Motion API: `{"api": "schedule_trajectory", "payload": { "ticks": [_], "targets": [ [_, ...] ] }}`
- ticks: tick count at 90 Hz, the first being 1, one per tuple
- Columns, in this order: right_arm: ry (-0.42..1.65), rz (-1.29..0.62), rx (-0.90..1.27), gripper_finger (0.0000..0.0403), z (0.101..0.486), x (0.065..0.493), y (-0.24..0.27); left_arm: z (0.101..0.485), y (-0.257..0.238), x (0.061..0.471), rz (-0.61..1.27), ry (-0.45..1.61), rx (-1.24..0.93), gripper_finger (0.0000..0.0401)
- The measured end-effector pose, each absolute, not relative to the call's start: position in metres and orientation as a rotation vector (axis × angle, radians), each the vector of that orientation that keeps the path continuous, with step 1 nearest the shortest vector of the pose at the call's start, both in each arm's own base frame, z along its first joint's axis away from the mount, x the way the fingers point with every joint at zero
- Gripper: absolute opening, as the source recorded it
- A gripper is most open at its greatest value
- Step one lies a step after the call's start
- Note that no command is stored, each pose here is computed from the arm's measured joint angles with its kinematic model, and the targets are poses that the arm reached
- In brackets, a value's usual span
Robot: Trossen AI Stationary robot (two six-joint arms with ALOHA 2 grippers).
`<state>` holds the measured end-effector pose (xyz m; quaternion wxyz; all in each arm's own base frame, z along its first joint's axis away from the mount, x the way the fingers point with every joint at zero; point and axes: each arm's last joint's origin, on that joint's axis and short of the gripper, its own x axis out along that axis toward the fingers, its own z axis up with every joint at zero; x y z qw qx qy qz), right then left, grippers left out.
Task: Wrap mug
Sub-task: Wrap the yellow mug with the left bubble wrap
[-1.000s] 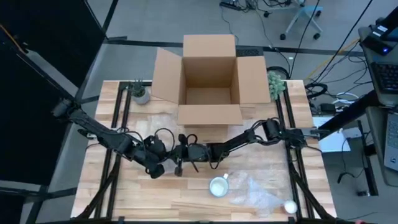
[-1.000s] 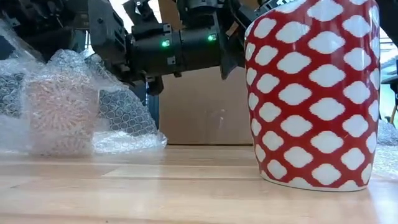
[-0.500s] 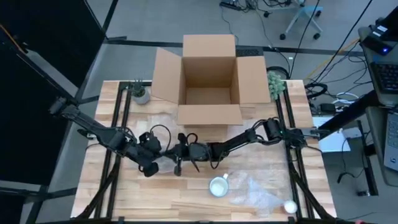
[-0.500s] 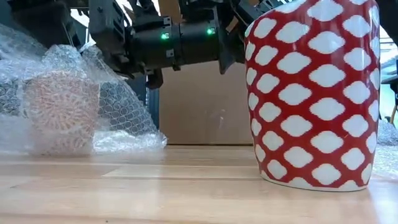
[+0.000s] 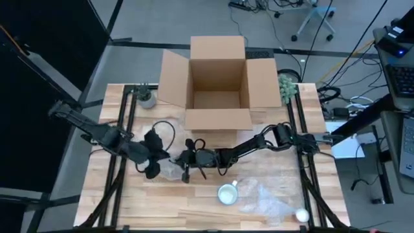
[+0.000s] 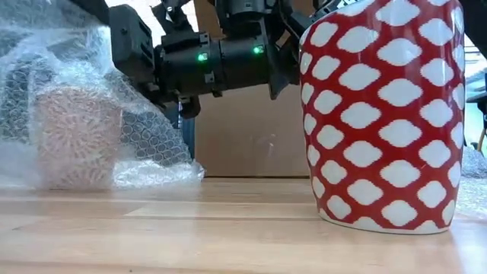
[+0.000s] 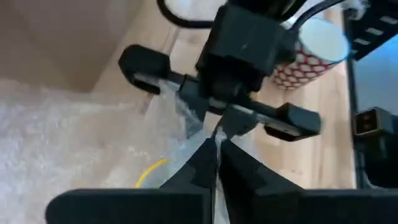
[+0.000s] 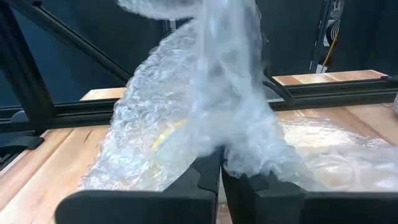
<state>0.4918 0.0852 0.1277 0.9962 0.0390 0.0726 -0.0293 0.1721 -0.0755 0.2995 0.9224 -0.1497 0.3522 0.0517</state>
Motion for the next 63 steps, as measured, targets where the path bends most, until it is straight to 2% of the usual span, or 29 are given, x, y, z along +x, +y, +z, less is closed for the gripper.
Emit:
{"api": "schedule_trajectory", "payload": {
  "ticks": [34,47,63],
  "targets": [
    [0.145,-0.054,0.079,0.0,0.128,0.492,0.086,0.31,-0.07,0.16,0.085,0.677,-0.347,0.0009],
    [0.146,-0.053,0.079,0.0,0.128,0.492,0.086,0.291,-0.073,0.169,0.119,0.76,-0.367,0.0049],
    [0.145,-0.052,0.079,0.0,0.128,0.492,0.086,0.271,-0.079,0.179,0.135,0.868,-0.363,0.0123]
  ]
}}
